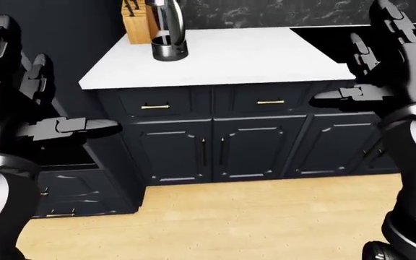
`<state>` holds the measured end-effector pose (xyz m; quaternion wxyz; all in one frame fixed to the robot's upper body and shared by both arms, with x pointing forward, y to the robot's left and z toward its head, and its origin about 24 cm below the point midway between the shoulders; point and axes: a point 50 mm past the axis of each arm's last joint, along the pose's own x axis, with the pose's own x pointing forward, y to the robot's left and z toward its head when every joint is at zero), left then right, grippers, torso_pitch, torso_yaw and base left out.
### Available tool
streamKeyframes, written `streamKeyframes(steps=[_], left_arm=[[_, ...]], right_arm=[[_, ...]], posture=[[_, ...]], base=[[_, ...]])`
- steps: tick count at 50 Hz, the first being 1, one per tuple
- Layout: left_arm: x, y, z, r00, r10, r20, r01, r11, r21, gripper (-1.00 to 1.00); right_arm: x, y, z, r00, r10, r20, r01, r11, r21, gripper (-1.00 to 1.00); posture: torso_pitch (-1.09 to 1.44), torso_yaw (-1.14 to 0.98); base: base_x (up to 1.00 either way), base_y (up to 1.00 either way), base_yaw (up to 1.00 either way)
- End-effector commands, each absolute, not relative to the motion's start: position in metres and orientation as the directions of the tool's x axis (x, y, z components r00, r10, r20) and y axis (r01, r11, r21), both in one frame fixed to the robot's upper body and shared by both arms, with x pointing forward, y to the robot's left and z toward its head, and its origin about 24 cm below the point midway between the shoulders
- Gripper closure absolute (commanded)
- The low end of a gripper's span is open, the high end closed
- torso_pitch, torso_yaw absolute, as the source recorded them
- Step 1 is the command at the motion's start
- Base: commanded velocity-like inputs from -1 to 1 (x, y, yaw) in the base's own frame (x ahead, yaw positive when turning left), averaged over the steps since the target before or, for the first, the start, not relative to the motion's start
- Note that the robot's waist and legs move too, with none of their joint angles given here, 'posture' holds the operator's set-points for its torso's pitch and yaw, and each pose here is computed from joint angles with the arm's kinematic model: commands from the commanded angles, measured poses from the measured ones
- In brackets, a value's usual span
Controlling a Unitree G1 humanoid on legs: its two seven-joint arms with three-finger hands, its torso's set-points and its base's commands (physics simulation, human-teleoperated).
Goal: Press the button to open the lid of the electric kettle.
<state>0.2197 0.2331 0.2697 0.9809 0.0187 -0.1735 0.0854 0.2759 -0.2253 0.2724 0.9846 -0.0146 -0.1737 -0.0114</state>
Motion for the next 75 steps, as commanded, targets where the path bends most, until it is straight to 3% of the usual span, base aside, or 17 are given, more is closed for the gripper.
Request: streamKeyframes(steps=[1,75], left_arm=[[0.2148,0.2289,0.2804,0.901,0.135,0.413,-0.154,0.988,0.014,-1.0],[0.2091,0.2264,0.2842,0.896,0.126,0.425,-0.149,0.989,0.021,-1.0]], right_arm=[[0.2685,-0.2305,0.2889,0.906,-0.048,0.421,0.062,0.998,-0.019,-1.0],[0.2606,-0.2277,0.2911,0.9,-0.027,0.435,0.04,0.999,-0.02,-1.0]], posture=[[0.0,0.0],[0.0,0.0]], base=[[0.06,0.24,0.0],[0.04,0.08,0.0]])
